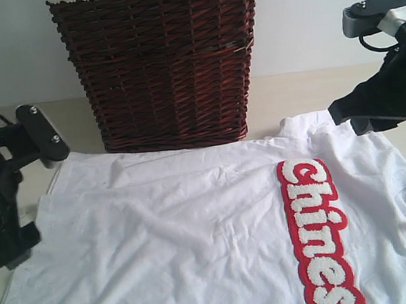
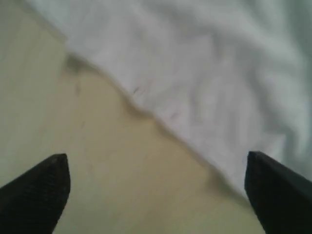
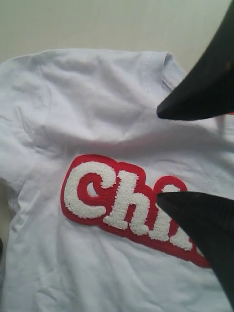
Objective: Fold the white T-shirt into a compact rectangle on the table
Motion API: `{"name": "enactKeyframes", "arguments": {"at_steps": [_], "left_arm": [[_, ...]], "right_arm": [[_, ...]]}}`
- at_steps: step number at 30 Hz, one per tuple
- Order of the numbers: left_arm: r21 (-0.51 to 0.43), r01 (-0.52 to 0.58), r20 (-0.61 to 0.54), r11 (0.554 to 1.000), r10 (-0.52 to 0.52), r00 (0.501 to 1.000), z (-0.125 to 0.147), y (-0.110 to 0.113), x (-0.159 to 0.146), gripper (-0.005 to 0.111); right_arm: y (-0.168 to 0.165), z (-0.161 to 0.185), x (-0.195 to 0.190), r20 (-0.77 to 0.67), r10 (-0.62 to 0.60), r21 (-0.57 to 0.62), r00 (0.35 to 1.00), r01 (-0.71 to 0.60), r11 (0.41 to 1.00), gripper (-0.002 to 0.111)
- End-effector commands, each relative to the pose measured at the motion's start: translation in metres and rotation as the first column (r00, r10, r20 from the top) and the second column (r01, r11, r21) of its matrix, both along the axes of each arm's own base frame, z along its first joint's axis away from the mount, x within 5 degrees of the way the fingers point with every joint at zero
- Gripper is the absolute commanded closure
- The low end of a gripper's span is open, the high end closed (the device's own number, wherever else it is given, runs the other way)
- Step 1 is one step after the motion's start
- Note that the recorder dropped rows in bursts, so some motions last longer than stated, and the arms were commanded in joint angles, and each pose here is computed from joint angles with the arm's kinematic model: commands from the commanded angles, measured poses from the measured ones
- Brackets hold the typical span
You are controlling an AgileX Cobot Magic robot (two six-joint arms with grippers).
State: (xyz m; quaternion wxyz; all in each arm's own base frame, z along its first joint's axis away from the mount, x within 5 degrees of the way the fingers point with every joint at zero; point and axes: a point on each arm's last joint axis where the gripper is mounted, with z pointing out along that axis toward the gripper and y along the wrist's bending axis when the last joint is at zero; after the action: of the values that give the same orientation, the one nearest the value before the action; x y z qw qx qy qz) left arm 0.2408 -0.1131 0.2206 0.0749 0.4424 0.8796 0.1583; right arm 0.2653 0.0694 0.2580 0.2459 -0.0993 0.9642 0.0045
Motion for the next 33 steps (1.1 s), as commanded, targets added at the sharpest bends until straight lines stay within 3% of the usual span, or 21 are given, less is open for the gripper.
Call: {"name": "enactKeyframes", "arguments": {"at_steps": [1, 4, 8, 9, 12, 14, 16, 18, 19, 21, 23, 25, 26, 28, 29, 33], "left_arm": [[0.000, 0.199, -0.138, 0.980, -0.197, 0.971, -0.007, -0.005, -0.006, 0.022], [-0.072, 0.457, -0.209, 0.886, -0.462, 0.862, -0.017, -0.011, -0.014, 0.030], [-0.060, 0.625, -0.182, 0.778, -0.625, 0.759, -0.019, -0.012, -0.009, 0.044], [-0.043, 0.645, -0.145, 0.763, -0.644, 0.751, -0.017, -0.012, -0.005, 0.049], [-0.050, 0.617, 0.000, 0.786, -0.617, 0.787, -0.012, -0.015, 0.004, 0.061], [-0.052, 0.612, 0.016, 0.789, -0.612, 0.791, -0.011, -0.015, 0.005, 0.063], [-0.049, 0.623, -0.003, 0.780, -0.624, 0.781, -0.013, -0.014, 0.005, 0.058], [-0.054, 0.597, -0.003, 0.800, -0.598, 0.802, -0.015, -0.014, 0.005, 0.046], [-0.054, 0.576, 0.001, 0.815, -0.577, 0.817, -0.015, -0.014, 0.006, 0.036], [-0.046, 0.536, 0.013, 0.843, -0.536, 0.844, -0.014, -0.012, 0.007, 0.003], [-0.020, 0.508, 0.022, 0.861, -0.508, 0.861, -0.014, -0.010, 0.009, 0.001], [0.064, 0.552, -0.017, 0.831, -0.553, 0.833, -0.013, -0.004, 0.010, 0.001], [0.123, 0.595, -0.054, 0.794, -0.593, 0.803, -0.012, 0.000, 0.011, 0.001], [0.286, 0.682, -0.161, 0.673, -0.668, 0.726, -0.008, 0.012, 0.015, 0.001], [0.345, 0.682, -0.201, 0.644, -0.660, 0.724, -0.005, 0.018, 0.017, 0.001], [0.345, 0.669, -0.207, 0.658, -0.642, 0.738, -0.006, 0.018, 0.016, 0.001]], "right_arm": [[0.001, 0.004, 0.001, 0.021, 0.029, 0.012, 0.999, -0.029, 1.000, 0.062], [0.001, 0.004, 0.001, 0.020, 0.034, 0.009, 0.999, -0.034, 0.999, 0.062], [0.001, 0.004, 0.001, 0.022, 0.034, 0.010, 0.999, -0.034, 0.999, 0.062], [0.002, 0.005, 0.001, 0.031, 0.035, 0.013, 0.999, -0.035, 0.999, 0.062], [0.002, 0.005, 0.002, 0.043, 0.036, 0.016, 0.998, -0.036, 0.999, 0.062], [0.002, 0.005, 0.002, 0.043, 0.036, 0.016, 0.998, -0.036, 0.999, 0.062], [0.002, 0.005, 0.002, 0.041, 0.036, 0.015, 0.999, -0.037, 0.999, 0.062], [0.002, 0.005, 0.002, 0.041, 0.036, 0.015, 0.999, -0.037, 0.999, 0.062], [0.002, 0.005, 0.002, 0.041, 0.036, 0.015, 0.999, -0.037, 0.999, 0.062], [0.002, 0.005, 0.002, 0.041, 0.036, 0.015, 0.999, -0.037, 0.999, 0.062], [0.002, 0.005, 0.002, 0.041, 0.036, 0.015, 0.999, -0.037, 0.999, 0.062], [0.002, 0.005, 0.002, 0.041, 0.036, 0.015, 0.999, -0.037, 0.999, 0.062], [0.002, 0.005, 0.002, 0.041, 0.036, 0.015, 0.999, -0.037, 0.999, 0.062], [0.002, 0.005, 0.002, 0.041, 0.036, 0.015, 0.999, -0.037, 0.999, 0.062], [0.002, 0.005, 0.002, 0.041, 0.036, 0.015, 0.999, -0.037, 0.999, 0.062], [0.002, 0.005, 0.002, 0.043, 0.036, 0.016, 0.998, -0.037, 0.999, 0.062]]}}
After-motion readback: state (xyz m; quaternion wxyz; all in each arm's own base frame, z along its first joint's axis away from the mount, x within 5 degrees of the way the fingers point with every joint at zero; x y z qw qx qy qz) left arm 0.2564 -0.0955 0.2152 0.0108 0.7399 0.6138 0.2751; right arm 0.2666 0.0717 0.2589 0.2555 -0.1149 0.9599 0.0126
